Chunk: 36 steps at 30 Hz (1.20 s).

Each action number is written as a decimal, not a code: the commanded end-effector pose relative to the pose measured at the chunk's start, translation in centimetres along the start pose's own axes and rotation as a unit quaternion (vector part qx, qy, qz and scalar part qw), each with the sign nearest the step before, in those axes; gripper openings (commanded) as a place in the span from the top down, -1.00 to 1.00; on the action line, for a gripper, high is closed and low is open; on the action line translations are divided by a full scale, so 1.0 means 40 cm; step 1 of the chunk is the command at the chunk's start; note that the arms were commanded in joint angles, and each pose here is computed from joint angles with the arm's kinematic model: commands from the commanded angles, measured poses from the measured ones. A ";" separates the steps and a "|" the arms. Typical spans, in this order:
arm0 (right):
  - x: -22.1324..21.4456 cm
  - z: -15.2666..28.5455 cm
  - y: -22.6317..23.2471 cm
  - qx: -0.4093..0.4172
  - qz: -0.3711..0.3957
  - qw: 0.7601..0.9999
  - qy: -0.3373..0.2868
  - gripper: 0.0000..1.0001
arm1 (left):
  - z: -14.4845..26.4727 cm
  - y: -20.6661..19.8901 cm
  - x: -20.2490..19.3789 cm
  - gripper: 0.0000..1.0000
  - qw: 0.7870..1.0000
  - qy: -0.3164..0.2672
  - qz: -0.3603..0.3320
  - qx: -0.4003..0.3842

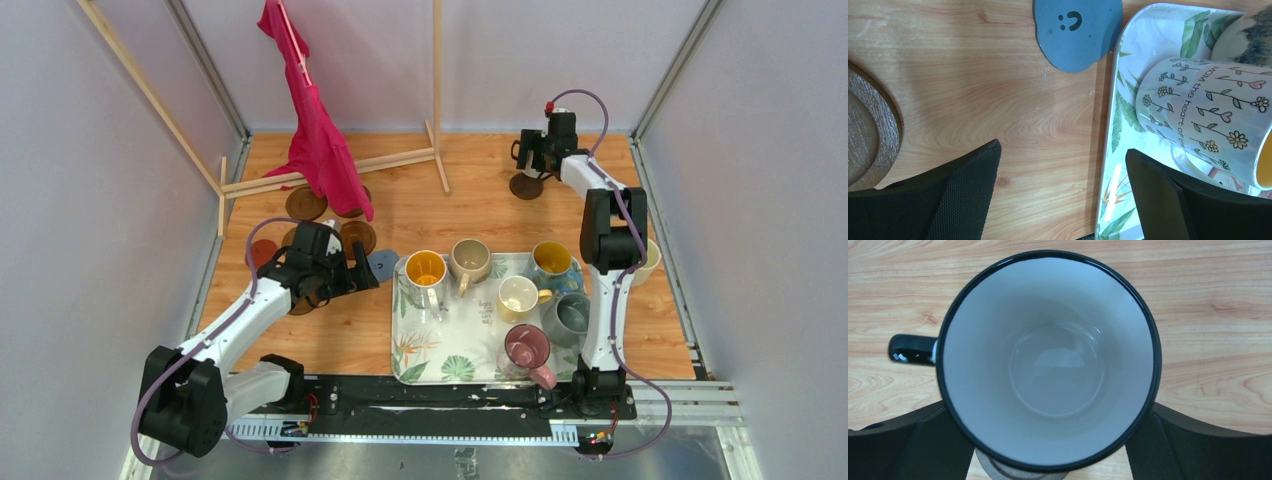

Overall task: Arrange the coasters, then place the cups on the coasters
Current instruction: Move the coaster to the center of the board.

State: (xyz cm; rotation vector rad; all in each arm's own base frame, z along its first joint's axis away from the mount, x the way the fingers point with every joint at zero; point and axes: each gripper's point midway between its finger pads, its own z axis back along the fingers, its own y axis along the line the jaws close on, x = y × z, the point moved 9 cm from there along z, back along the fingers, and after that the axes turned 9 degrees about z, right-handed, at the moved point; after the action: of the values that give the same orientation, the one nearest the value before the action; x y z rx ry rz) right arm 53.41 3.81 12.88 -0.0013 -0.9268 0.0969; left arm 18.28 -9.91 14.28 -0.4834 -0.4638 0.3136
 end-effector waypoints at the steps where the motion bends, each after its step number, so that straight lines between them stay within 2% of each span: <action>1: -0.034 -0.034 0.024 0.022 -0.005 0.999 0.042 -0.99 | 0.003 -0.010 0.003 -1.00 1.000 -0.003 -0.011 -0.013; 10: -0.075 -0.027 0.061 0.039 -0.032 0.994 0.101 -0.77 | 0.007 -0.012 0.005 -1.00 1.000 -0.004 -0.016 -0.016; 16: -0.109 -0.003 0.098 0.050 -0.043 0.990 0.127 -0.35 | 0.013 -0.016 0.008 -1.00 1.000 -0.006 -0.018 -0.020; 19: -0.121 0.012 0.128 0.050 -0.038 0.989 0.136 -0.22 | 0.017 -0.017 0.007 -1.00 1.000 -0.008 -0.019 -0.021; 29: -0.161 0.076 0.261 0.084 -0.052 0.979 0.179 -0.09 | 0.040 -0.015 0.008 -1.00 0.999 -0.028 -0.013 -0.014; 36: -0.177 0.117 0.441 0.151 -0.055 0.967 0.199 -0.05 | 0.051 -0.021 0.020 -1.00 0.999 -0.046 -0.001 -0.007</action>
State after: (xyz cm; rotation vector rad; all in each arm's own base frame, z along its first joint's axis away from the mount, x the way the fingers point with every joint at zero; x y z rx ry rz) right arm 47.79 16.09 10.80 0.2277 -0.6763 0.1002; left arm 17.84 -9.52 15.40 -0.4818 -0.5217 0.3190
